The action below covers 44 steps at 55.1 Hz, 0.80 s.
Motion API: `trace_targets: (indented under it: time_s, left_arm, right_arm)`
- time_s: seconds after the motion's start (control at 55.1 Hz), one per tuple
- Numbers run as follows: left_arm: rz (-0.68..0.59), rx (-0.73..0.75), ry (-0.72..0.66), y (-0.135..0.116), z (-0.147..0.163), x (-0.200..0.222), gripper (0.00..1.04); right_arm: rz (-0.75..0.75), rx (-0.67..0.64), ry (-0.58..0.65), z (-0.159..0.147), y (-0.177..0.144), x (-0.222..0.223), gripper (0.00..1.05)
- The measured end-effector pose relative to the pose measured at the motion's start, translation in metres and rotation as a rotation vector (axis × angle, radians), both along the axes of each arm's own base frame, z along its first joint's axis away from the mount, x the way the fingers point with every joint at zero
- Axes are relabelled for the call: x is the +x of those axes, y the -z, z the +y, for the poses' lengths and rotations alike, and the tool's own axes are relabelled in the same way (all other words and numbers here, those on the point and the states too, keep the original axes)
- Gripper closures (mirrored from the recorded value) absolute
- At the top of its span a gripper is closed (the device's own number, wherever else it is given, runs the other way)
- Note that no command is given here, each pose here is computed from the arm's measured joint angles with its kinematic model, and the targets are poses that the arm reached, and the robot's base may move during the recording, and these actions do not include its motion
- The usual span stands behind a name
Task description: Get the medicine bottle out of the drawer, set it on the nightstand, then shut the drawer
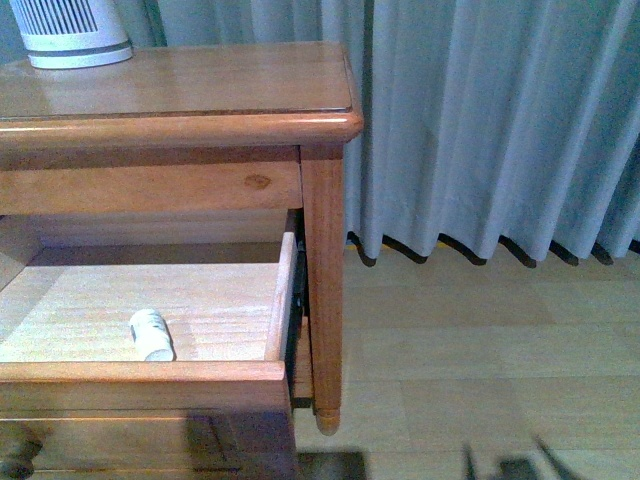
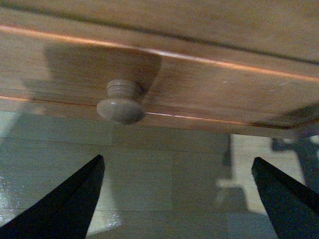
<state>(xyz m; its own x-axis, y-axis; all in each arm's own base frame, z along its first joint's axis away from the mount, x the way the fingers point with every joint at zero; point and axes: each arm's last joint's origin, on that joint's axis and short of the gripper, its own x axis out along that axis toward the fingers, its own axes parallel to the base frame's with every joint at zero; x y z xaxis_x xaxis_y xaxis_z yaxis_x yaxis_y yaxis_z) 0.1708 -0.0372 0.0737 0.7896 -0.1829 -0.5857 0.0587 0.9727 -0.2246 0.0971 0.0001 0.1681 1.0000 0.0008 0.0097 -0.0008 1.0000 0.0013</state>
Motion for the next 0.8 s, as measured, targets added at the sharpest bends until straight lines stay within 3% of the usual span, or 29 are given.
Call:
trace_targets:
  time_s: [0.272, 0.526, 0.635, 0.707, 0.798]
  left_arm:
    - [-0.030, -0.060, 0.051, -0.058, 0.002, -0.013, 0.06]
    - [-0.170, -0.092, 0.068, -0.117, 0.011, -0.031, 0.07]
    - [-0.551, 0.085, -0.084, -0.130, 0.013, -0.043, 0.25]
    - [-0.653, 0.130, -0.141, -0.136, 0.018, -0.050, 0.38]
    - [-0.651, 0.162, -0.129, -0.126, 0.022, -0.053, 0.55]
  right_arm:
    - [0.000, 0.000, 0.000, 0.000, 0.000, 0.000, 0.07]
    - [0.000, 0.000, 0.000, 0.000, 0.000, 0.000, 0.07]
    - [0.000, 0.000, 0.000, 0.000, 0.000, 0.000, 0.07]
    - [0.000, 0.000, 0.000, 0.000, 0.000, 0.000, 0.07]
    - [0.000, 0.000, 0.000, 0.000, 0.000, 0.000, 0.07]
